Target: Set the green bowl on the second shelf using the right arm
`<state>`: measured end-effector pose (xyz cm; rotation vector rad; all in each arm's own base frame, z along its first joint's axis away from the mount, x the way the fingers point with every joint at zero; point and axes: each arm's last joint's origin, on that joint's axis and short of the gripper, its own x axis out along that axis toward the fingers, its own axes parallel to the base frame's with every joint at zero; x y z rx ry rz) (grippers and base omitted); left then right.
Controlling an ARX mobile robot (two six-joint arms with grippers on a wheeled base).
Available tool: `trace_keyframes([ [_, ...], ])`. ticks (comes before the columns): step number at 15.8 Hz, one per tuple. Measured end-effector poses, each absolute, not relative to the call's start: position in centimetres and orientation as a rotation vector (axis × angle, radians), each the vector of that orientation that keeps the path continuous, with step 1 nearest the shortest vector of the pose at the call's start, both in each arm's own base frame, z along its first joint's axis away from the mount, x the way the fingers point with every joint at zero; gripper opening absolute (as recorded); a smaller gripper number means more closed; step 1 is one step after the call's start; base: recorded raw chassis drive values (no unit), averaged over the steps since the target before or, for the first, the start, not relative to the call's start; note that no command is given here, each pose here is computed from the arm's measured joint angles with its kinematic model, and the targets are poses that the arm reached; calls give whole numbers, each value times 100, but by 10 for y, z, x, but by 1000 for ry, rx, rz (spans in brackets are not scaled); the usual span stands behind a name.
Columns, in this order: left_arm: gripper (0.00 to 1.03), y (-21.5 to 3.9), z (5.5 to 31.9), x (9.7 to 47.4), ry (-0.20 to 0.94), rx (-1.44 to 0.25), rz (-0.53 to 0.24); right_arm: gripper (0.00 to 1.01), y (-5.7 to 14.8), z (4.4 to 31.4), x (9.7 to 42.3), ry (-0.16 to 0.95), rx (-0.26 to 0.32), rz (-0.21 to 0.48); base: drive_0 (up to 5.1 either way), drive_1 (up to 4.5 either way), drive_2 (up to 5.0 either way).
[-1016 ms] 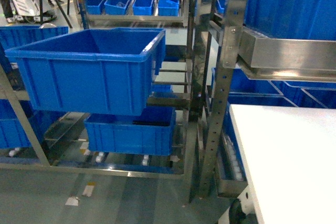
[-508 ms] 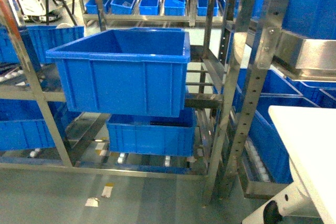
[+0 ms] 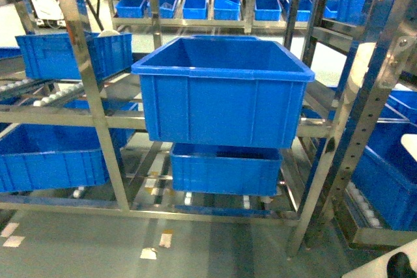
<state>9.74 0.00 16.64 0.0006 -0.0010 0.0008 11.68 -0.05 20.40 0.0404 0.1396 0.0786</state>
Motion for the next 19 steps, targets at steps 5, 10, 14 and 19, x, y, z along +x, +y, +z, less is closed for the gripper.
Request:
trace_keyframes([
  [5, 98, 0, 167, 97, -2, 0, 1, 2, -1, 204, 117, 136, 40, 79, -400, 446, -7],
  [10, 98, 0, 166, 97, -2, 1, 1, 2, -1, 205, 117, 134, 40, 79, -326, 497, -148],
  [14, 98, 0, 167, 97, -4, 0, 0, 2, -1, 204, 117, 139, 40, 79, -191, 434, -219],
  [19, 98, 0, 166, 97, -1, 0, 2, 2, 0, 204, 117, 137, 41, 84, 1, 31, -30],
])
